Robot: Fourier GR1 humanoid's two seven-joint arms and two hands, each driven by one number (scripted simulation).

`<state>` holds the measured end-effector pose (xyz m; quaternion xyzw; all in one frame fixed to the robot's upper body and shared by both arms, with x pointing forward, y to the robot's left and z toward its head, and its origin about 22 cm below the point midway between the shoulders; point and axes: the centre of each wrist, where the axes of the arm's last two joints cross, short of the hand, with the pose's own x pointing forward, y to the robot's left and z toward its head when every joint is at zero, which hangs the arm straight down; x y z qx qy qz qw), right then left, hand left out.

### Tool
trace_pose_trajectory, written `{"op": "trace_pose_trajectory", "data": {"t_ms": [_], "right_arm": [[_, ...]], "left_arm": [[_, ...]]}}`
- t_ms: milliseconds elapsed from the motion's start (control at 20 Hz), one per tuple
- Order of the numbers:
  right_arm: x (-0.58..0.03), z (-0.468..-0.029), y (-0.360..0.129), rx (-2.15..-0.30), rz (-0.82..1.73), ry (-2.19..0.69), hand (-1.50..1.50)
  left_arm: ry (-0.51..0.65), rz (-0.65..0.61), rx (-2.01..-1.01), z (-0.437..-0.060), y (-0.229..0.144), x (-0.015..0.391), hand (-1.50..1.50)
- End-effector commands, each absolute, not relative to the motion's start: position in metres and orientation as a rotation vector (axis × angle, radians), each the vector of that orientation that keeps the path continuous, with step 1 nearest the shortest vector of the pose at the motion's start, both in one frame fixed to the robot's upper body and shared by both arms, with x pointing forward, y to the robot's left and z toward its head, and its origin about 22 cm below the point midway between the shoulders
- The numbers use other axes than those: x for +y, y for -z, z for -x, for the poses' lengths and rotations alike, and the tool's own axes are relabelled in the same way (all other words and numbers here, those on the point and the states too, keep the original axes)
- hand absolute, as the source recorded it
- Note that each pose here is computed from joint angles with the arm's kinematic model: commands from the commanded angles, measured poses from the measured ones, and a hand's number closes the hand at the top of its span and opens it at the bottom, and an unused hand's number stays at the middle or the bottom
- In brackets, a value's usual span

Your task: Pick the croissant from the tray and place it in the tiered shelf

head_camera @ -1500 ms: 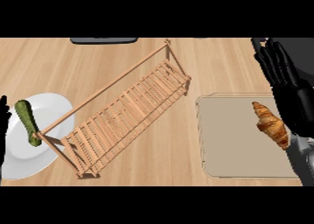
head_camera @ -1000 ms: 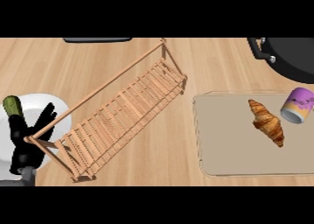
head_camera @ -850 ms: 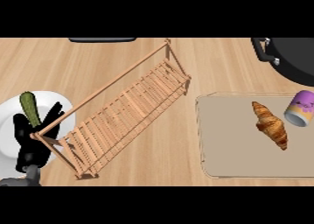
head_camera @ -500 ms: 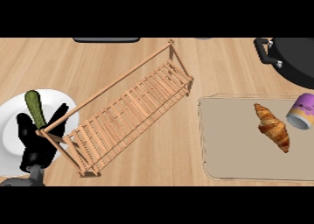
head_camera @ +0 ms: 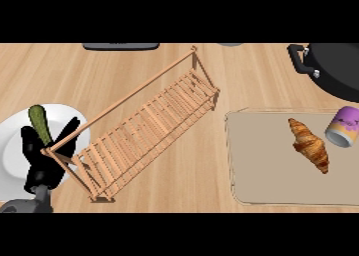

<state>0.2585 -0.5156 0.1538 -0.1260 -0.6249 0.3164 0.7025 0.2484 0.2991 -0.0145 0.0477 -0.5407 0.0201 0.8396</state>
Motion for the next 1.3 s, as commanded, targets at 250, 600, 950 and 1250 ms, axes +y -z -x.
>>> {"op": "trace_pose_trajectory", "data": {"t_ms": [250, 600, 950, 1250], "right_arm": [[-0.423, -0.292, -0.179, -1.252, 0.431, -0.716, -1.5], [-0.378, -0.302, -0.172, -1.096, 0.551, -0.767, -1.5], [-0.348, -0.299, -0.144, -0.994, 0.574, -0.883, -1.5], [-0.339, -0.293, -0.12, -0.934, 0.635, -0.826, -1.5]], "left_arm": [[-0.038, -0.099, -1.105, -0.251, 0.032, 0.288, 0.0], [-0.059, -0.103, -1.124, -0.248, 0.022, 0.286, 0.0], [-0.052, -0.086, -1.121, -0.243, 0.038, 0.292, 0.0], [-0.036, -0.091, -1.108, -0.255, 0.031, 0.287, 0.0]]}}
